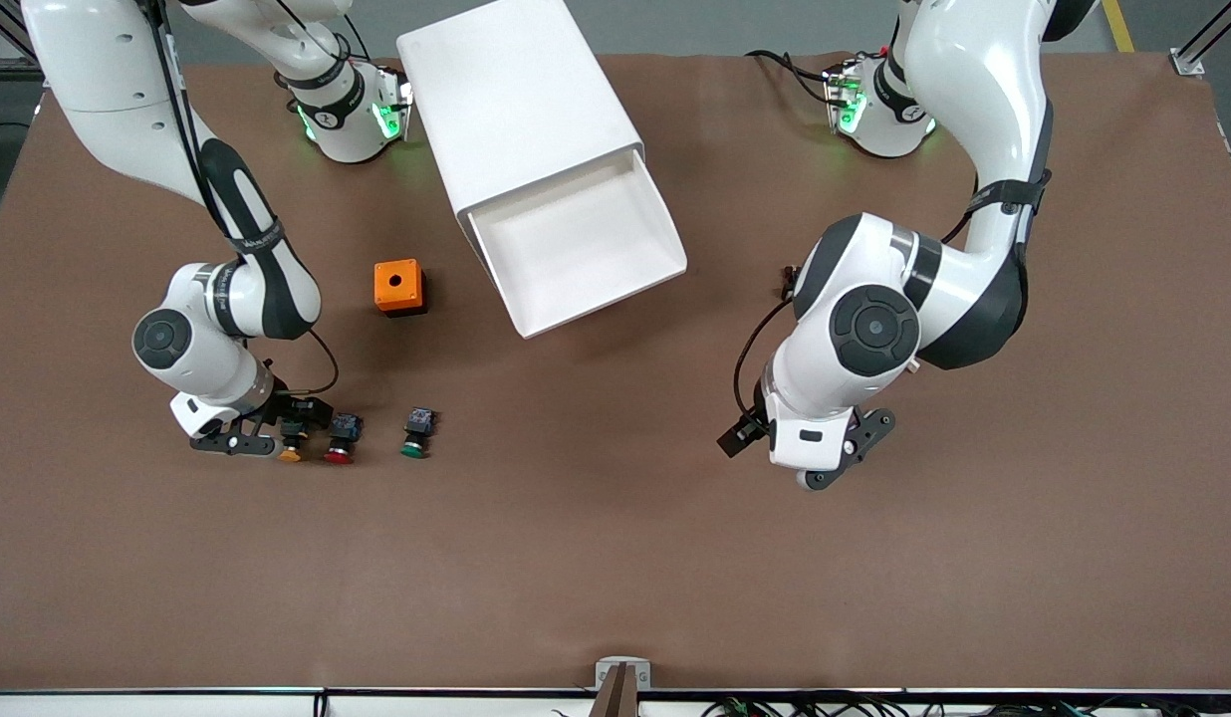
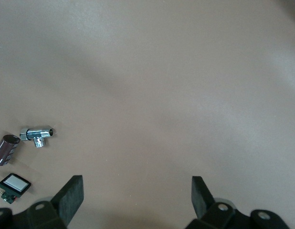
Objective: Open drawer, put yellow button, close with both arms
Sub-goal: 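Lower the right gripper and grasp the yellow button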
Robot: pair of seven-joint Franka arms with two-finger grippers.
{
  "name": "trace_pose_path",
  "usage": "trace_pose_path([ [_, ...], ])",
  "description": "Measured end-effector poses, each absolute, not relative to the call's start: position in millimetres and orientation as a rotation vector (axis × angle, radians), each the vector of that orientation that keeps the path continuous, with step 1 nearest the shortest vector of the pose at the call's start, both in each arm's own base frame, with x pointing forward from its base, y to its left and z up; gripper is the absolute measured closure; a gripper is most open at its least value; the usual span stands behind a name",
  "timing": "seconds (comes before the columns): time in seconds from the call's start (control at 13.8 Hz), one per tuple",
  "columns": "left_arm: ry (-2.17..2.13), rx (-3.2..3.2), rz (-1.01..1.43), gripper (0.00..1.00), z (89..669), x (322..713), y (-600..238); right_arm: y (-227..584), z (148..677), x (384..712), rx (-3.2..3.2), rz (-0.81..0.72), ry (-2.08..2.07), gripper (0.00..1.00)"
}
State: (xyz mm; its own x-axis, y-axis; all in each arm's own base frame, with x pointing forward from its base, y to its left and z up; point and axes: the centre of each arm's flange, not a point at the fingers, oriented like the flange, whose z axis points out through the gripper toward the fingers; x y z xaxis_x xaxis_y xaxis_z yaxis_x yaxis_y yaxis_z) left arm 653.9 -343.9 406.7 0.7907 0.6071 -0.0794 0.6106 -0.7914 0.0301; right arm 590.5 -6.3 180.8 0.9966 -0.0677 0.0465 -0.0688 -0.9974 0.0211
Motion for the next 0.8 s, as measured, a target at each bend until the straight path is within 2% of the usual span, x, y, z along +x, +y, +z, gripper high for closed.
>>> trace_pose_path([
  [0.22, 0.994, 2.921, -0.101, 0.0, 406.7, 653.9, -343.9, -6.1, 180.7, 590.6, 3.116, 0.073, -0.106, 0.08],
  [0.51, 0.994, 2.921, -0.101, 0.0, 406.7, 653.9, -343.9, -8.1, 180.7, 590.6, 3.115, 0.073, -0.11, 0.53],
  [0.58, 0.994, 2.921, -0.101, 0.0, 406.7, 653.9, -343.9, -8.5, 181.2, 591.2, 3.115, 0.076, -0.112, 0.59],
  [0.8, 0.994, 2.921, -0.101, 0.0, 406.7, 653.9, -343.9, -9.2, 181.9, 591.9, 3.114, 0.079, -0.113, 0.58],
])
